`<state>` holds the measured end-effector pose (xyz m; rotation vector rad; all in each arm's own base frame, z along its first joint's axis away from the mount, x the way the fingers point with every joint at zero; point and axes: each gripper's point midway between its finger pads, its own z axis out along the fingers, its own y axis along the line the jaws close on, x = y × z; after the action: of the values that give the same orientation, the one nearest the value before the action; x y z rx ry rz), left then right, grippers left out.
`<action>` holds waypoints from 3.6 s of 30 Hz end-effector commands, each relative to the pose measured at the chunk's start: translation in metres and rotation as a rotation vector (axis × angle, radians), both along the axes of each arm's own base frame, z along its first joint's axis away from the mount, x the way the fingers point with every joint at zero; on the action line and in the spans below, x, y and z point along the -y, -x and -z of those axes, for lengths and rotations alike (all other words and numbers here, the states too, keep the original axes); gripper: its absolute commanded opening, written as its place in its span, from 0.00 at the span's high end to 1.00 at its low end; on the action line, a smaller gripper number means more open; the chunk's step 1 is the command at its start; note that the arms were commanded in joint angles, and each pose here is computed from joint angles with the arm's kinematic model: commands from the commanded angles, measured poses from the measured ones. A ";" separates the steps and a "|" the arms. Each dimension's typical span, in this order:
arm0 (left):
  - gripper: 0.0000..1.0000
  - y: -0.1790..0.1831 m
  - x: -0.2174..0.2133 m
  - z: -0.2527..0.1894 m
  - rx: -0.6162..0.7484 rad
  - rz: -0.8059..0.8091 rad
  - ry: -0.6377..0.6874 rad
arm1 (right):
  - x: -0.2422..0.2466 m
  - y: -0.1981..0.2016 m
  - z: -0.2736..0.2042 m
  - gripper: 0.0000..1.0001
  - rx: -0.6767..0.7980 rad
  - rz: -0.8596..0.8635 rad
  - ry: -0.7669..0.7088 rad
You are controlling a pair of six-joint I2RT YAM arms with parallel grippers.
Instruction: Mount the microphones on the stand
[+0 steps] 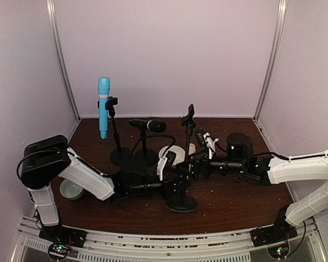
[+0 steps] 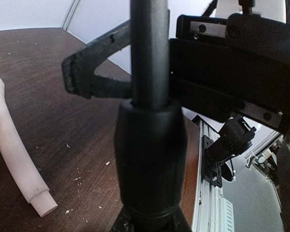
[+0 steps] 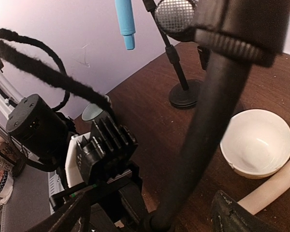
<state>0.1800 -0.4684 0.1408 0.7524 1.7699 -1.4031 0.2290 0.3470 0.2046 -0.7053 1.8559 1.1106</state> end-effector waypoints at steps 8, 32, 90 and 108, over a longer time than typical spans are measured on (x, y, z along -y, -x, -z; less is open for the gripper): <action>1.00 -0.016 0.004 -0.015 0.046 -0.061 0.100 | -0.004 0.036 -0.013 0.21 -0.158 -0.127 -0.145; 1.00 -0.014 0.001 0.022 0.033 -0.044 0.086 | -0.007 0.011 0.018 0.20 -0.046 -0.018 0.020; 1.00 -0.004 0.009 0.016 0.045 0.040 0.054 | -0.002 0.023 0.018 0.79 -0.016 -0.115 -0.048; 1.00 -0.005 0.001 0.011 0.111 -0.017 0.003 | 0.022 0.037 -0.001 0.72 -0.007 0.127 0.061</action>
<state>0.1876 -0.4667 0.1062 0.7801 1.7782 -1.3139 0.2020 0.3359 0.1773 -0.5387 2.0487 0.8885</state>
